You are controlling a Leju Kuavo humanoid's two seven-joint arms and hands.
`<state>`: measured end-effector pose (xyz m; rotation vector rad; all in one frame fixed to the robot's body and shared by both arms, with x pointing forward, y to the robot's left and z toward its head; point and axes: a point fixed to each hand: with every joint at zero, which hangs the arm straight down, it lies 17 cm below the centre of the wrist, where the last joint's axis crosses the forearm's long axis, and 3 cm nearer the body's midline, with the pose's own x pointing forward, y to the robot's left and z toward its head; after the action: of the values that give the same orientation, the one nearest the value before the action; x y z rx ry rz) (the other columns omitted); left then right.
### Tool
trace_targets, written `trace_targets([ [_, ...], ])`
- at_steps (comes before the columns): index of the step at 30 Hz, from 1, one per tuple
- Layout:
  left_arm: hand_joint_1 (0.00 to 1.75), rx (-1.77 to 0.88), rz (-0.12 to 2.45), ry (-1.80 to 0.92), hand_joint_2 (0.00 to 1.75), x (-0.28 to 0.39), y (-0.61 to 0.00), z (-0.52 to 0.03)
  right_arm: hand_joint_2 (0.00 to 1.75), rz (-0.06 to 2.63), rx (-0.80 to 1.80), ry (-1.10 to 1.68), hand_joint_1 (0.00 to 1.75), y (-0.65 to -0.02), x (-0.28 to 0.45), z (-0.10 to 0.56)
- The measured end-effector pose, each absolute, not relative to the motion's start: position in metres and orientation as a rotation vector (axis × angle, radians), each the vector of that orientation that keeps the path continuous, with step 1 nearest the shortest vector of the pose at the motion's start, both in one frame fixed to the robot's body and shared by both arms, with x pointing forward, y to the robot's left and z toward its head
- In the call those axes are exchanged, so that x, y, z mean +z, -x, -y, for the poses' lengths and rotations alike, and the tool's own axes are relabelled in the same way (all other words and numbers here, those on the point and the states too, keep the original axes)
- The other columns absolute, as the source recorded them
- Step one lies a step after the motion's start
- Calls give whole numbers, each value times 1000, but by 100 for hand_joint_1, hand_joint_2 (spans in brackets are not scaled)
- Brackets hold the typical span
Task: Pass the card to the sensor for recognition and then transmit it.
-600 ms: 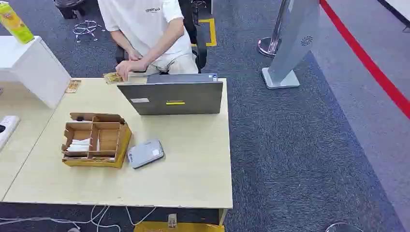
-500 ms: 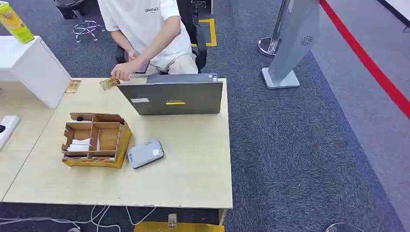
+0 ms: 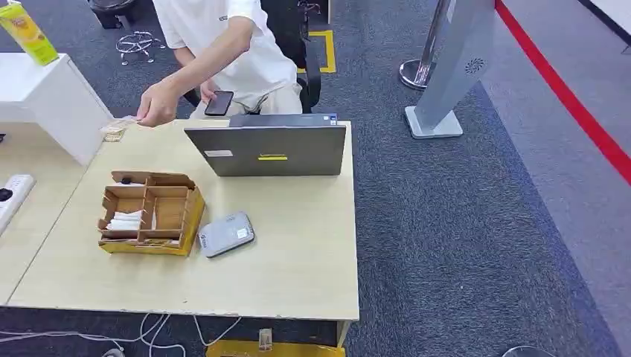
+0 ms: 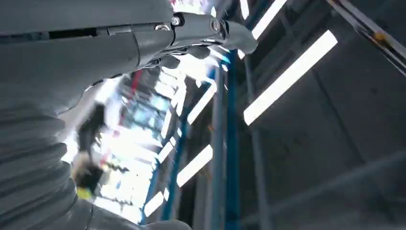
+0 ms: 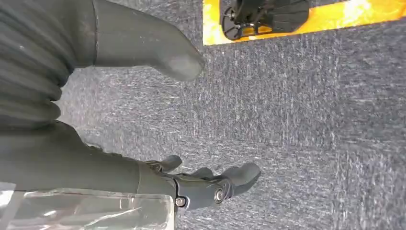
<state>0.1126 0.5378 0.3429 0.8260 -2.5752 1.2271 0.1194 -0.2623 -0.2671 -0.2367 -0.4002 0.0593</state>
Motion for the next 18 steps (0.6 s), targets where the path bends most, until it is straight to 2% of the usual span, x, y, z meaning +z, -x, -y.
trace_targets([
  [3,0,1082,2733,-626,175,377,-122,-503,175,396,60,235,0,-117,-268,262],
  [7,0,989,2852,-473,175,397,-121,-483,175,398,66,235,0,-118,-267,262],
  [18,0,960,2889,-446,175,405,-117,-477,175,398,66,235,0,-118,-267,261],
])
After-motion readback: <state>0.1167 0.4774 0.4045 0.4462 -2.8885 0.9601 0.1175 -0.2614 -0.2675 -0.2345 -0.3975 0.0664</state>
